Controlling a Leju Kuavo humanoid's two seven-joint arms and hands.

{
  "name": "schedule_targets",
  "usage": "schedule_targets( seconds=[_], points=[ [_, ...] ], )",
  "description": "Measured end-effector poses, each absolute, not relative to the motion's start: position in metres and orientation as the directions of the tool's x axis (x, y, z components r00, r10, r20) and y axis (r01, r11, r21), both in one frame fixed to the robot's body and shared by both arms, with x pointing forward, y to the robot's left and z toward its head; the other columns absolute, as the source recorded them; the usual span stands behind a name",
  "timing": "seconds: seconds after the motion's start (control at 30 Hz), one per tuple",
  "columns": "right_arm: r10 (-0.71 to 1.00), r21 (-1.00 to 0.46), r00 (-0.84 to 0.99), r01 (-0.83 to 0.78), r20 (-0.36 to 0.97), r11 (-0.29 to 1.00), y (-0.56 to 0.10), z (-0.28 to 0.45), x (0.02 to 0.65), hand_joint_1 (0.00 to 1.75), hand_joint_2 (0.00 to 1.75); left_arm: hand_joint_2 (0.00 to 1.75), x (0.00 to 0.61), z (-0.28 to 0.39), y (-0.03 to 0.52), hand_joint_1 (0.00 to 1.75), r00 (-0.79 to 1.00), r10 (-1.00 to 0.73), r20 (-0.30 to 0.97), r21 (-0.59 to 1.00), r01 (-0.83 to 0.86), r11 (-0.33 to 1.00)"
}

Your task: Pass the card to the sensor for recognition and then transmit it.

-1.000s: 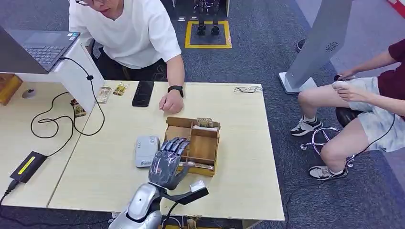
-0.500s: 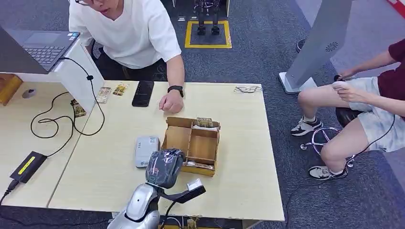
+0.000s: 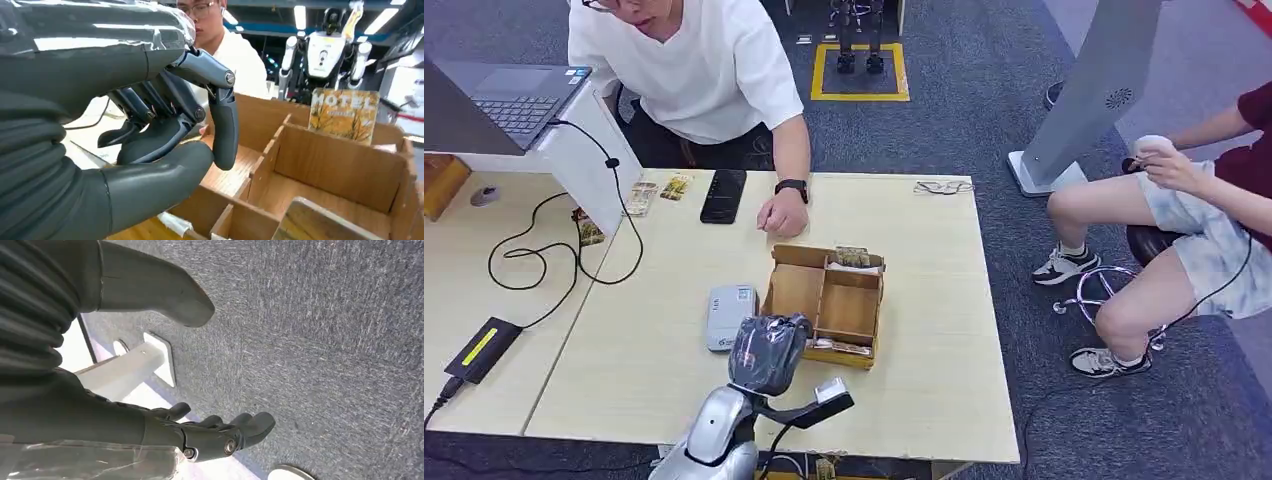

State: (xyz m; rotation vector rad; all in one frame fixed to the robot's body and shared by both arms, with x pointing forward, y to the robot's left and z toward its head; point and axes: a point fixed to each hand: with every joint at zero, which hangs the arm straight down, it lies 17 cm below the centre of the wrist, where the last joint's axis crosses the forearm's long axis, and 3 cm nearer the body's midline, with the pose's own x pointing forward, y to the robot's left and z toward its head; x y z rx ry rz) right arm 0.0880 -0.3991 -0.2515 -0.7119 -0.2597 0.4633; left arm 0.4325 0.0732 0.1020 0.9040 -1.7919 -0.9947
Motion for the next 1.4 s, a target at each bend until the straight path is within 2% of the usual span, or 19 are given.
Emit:
schedule_targets(
  seconds=[0.23, 0.47, 0.93, 0.97, 1.0, 1.4],
  points=[
    [0.499, -0.679, 0.863, -0.319, 0.08, 0.661, -0.398, -0.251, 0.09, 0.0, 1.75, 1.75, 0.433, 0.12, 0.074, 1.75, -0.39, -0.849, 0.357, 0.86, -0.219, 0.462],
    [0.512, -0.679, 0.855, -0.327, 0.084, 0.657, -0.397, -0.251, 0.092, 0.0, 1.75, 1.75, 0.438, 0.192, 0.071, 1.75, -0.498, -0.788, 0.363, 0.761, -0.33, 0.559],
    [0.523, -0.678, 0.848, -0.331, 0.093, 0.657, -0.394, -0.251, 0.098, 0.0, 1.75, 1.75, 0.441, 0.244, 0.076, 1.75, -0.544, -0.761, 0.354, 0.684, -0.404, 0.607],
    [0.523, -0.678, 0.847, -0.331, 0.093, 0.657, -0.394, -0.251, 0.098, 0.0, 1.75, 1.75, 0.442, 0.245, 0.076, 1.54, -0.545, -0.76, 0.354, 0.682, -0.406, 0.608],
    [0.523, -0.677, 0.847, -0.331, 0.094, 0.657, -0.394, -0.251, 0.099, 0.0, 1.75, 1.75, 0.442, 0.247, 0.076, 0.0, -0.545, -0.76, 0.355, 0.68, -0.407, 0.61],
    [0.517, -0.676, 0.851, -0.328, 0.091, 0.66, -0.395, -0.251, 0.099, 0.0, 1.75, 1.75, 0.448, 0.24, 0.082, 0.0, -0.515, -0.77, 0.377, 0.696, -0.391, 0.602]
  ],
)
